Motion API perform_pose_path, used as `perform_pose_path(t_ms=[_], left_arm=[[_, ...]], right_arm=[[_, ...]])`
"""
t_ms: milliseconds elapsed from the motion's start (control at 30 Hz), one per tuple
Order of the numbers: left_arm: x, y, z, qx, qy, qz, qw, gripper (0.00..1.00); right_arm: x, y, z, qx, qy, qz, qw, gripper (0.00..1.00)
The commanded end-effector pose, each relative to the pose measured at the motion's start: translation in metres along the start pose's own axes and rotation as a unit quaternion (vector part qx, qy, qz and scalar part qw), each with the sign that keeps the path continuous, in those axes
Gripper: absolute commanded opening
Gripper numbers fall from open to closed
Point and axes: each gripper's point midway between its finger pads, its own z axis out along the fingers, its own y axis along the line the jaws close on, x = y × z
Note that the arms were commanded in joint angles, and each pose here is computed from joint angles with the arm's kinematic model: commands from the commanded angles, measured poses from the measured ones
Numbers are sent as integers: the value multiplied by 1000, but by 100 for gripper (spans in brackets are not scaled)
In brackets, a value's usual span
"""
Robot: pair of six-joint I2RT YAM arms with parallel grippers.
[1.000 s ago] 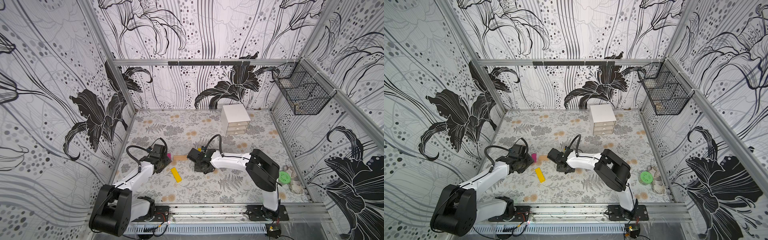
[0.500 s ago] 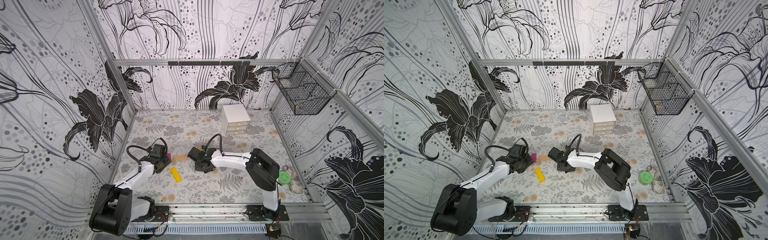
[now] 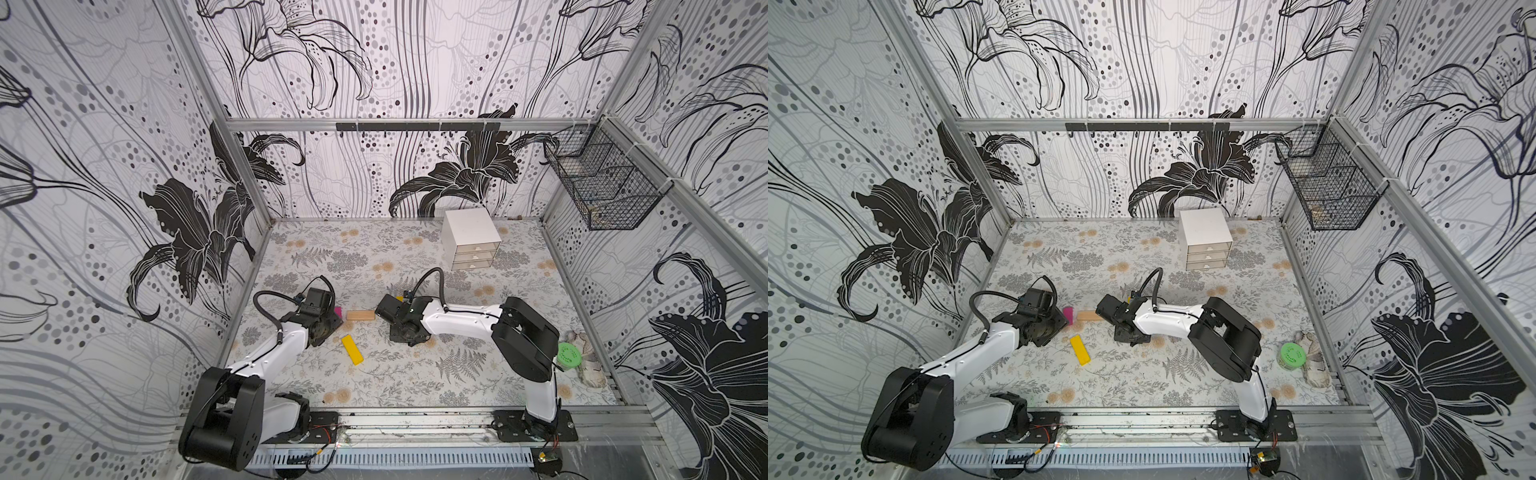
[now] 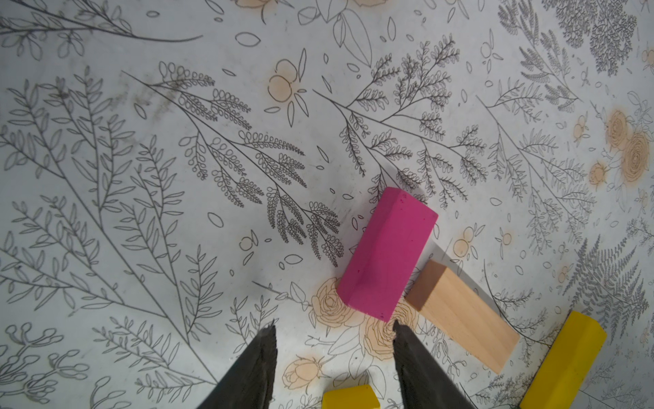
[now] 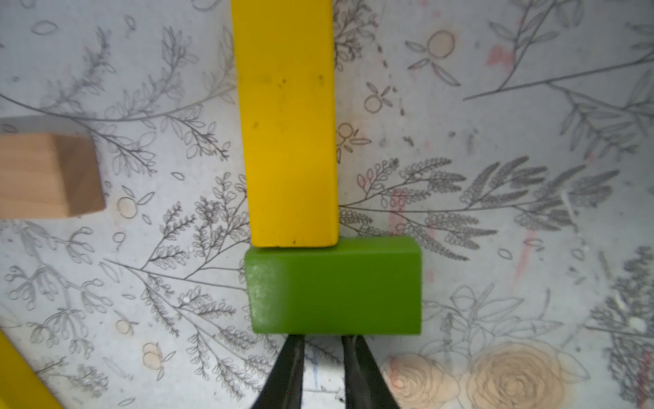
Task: Assemble the letter h with building blocks
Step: Assemble the building block at the center of the board.
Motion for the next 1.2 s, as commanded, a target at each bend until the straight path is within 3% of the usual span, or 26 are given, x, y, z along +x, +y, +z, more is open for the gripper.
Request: perform_pose_path(t_ms=[0, 233, 500, 1167], left_arm=[[-2, -4, 0, 8, -5, 8, 1000, 56], [-3, -7, -1, 11, -5, 7, 1000, 56], [-6, -5, -6, 7, -12, 7, 1000, 56], [-5, -7, -1, 3, -6, 11, 1000, 56]], right_arm=[[-3, -9, -8, 18, -3, -12, 1000, 23], [1, 32, -39, -29, -11, -75, 997, 24], [-13, 70, -31, -20, -14, -101, 995, 22], [-16, 44, 5, 51, 5, -82, 995, 21]])
